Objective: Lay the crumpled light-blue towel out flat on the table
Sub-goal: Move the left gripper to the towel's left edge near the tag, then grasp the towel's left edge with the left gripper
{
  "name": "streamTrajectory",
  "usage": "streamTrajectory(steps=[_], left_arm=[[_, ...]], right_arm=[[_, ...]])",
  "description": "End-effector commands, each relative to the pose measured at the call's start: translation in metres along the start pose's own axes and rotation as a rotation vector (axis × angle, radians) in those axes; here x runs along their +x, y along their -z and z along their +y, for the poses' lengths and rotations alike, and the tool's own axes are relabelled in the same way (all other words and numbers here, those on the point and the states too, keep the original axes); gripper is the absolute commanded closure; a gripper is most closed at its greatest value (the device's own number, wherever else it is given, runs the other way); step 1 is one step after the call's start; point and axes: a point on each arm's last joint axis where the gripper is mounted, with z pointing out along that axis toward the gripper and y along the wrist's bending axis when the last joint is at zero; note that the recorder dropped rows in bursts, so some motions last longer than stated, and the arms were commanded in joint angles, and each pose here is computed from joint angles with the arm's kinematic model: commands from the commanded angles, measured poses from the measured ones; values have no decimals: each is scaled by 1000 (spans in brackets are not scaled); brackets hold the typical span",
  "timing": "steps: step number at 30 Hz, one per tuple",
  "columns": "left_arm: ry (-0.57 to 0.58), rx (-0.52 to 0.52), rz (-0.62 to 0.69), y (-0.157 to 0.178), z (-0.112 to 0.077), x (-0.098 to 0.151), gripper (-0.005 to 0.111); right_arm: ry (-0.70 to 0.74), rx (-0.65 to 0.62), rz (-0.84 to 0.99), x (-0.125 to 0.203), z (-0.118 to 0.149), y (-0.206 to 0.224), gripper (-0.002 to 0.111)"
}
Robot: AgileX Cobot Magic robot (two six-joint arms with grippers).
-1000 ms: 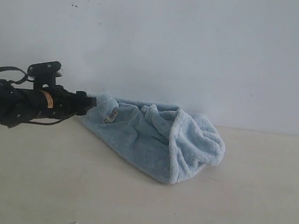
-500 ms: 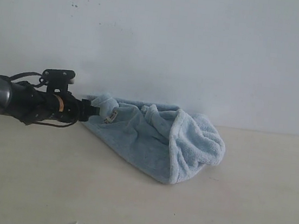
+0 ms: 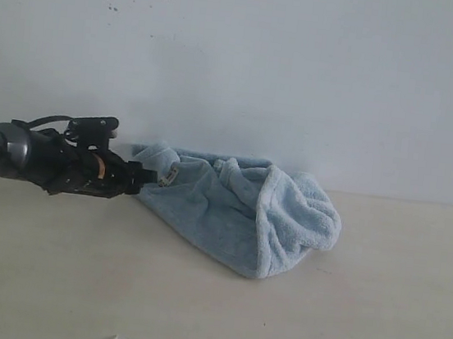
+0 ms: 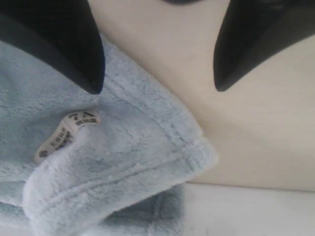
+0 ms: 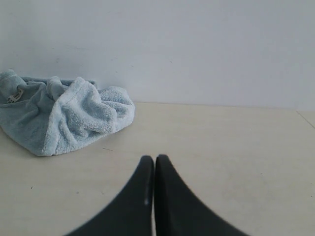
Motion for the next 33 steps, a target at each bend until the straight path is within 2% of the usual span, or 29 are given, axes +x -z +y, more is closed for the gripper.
streamTrajectory(steps=[1,5,14,15,17,20,21,27,31,33], left_arm=[[6,46,5,2,-30,5,45],[-5,93,-8,-1,-42,11,45],[-8,58,54,-20,-35,34,47],[-6,53,60,-21,-35,36,50],[-8,29,82,-22,-32,39,65],[-29,4,103,-21,-30,41,97],[-36,-6,111,-21,-29,41,102],[-53,-107,200,-19,-22,49,102],[-173,-103,227,-7,-39,43,102],[-183,-91,256,-1,-48,42,102]], right_arm=[[4,0,-15,-1,0,0,108],[4,0,-15,-1,0,0,108],[4,0,-15,-1,0,0,108],[4,0,-15,-1,0,0,108],[4,0,-15,-1,0,0,108],[4,0,-22,-2,0,0,108],[4,0,-22,-2,0,0,108],[4,0,-22,-2,0,0,108],[4,0,-22,-2,0,0,108],[4,0,-22,-2,0,0,108]])
